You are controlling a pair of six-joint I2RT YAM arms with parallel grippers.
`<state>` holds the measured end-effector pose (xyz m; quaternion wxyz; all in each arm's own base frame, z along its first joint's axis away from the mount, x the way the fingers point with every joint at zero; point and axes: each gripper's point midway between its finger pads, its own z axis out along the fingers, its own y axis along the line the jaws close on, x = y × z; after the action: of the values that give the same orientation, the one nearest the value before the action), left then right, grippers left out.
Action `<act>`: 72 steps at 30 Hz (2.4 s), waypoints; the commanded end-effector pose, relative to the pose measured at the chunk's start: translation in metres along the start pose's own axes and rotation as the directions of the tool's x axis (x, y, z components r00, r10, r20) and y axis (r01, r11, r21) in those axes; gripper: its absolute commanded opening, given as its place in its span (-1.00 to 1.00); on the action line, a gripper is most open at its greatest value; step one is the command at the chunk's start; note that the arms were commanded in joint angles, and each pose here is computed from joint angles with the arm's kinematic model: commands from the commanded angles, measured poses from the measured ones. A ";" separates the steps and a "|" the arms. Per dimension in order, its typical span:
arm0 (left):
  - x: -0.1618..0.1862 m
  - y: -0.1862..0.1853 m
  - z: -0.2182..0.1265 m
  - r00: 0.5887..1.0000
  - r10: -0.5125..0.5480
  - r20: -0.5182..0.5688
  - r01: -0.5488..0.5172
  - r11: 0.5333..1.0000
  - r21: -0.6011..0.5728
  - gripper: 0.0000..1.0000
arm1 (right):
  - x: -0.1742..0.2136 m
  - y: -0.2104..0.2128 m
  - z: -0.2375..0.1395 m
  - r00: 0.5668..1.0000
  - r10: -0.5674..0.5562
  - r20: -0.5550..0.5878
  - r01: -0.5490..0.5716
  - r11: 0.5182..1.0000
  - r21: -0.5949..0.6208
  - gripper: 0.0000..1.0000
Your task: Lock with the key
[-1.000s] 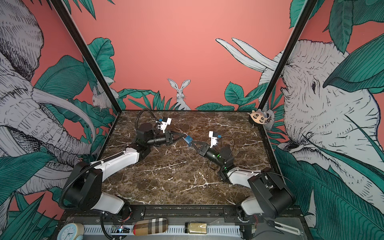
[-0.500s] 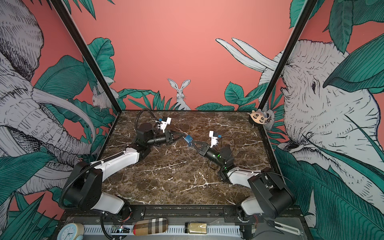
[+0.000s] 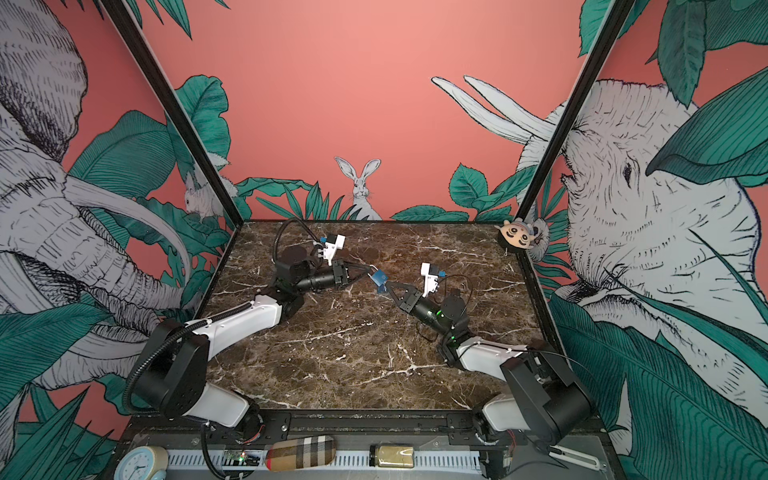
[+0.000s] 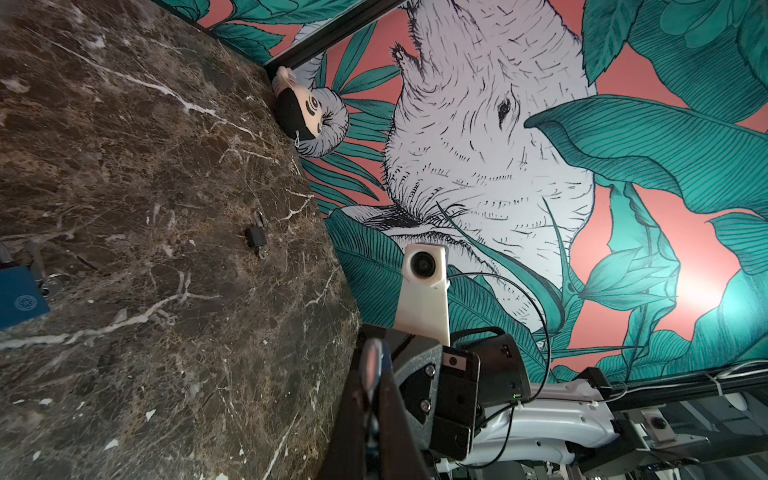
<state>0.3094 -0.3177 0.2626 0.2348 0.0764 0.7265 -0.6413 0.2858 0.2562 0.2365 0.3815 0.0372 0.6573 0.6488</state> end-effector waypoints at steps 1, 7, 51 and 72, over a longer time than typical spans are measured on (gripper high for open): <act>-0.007 -0.006 -0.001 0.998 0.052 0.028 -0.052 0.999 0.011 -1.00 | -0.012 0.016 -0.009 0.998 -0.050 0.040 0.051 0.998 -0.037 -1.00; -0.006 0.000 0.002 0.999 0.033 0.021 -0.034 0.999 0.021 -1.00 | -0.016 0.012 -0.022 0.997 -0.052 0.051 0.053 0.999 -0.011 -1.00; 0.002 0.135 0.138 0.894 -0.072 -0.442 -0.005 0.985 -0.170 -1.00 | -0.030 -0.106 -0.132 0.999 0.037 -0.014 -0.023 0.827 0.562 -1.00; 0.013 0.194 0.163 0.859 -0.128 -0.495 -0.020 0.959 -0.282 -1.00 | -0.044 -0.150 -0.116 0.996 0.090 -0.028 -0.052 0.779 0.624 -1.00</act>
<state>0.4207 -0.4417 0.0592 0.0211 0.1701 0.8516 -0.4954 0.3035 0.1149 0.0998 0.2777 0.1805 0.8479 0.4139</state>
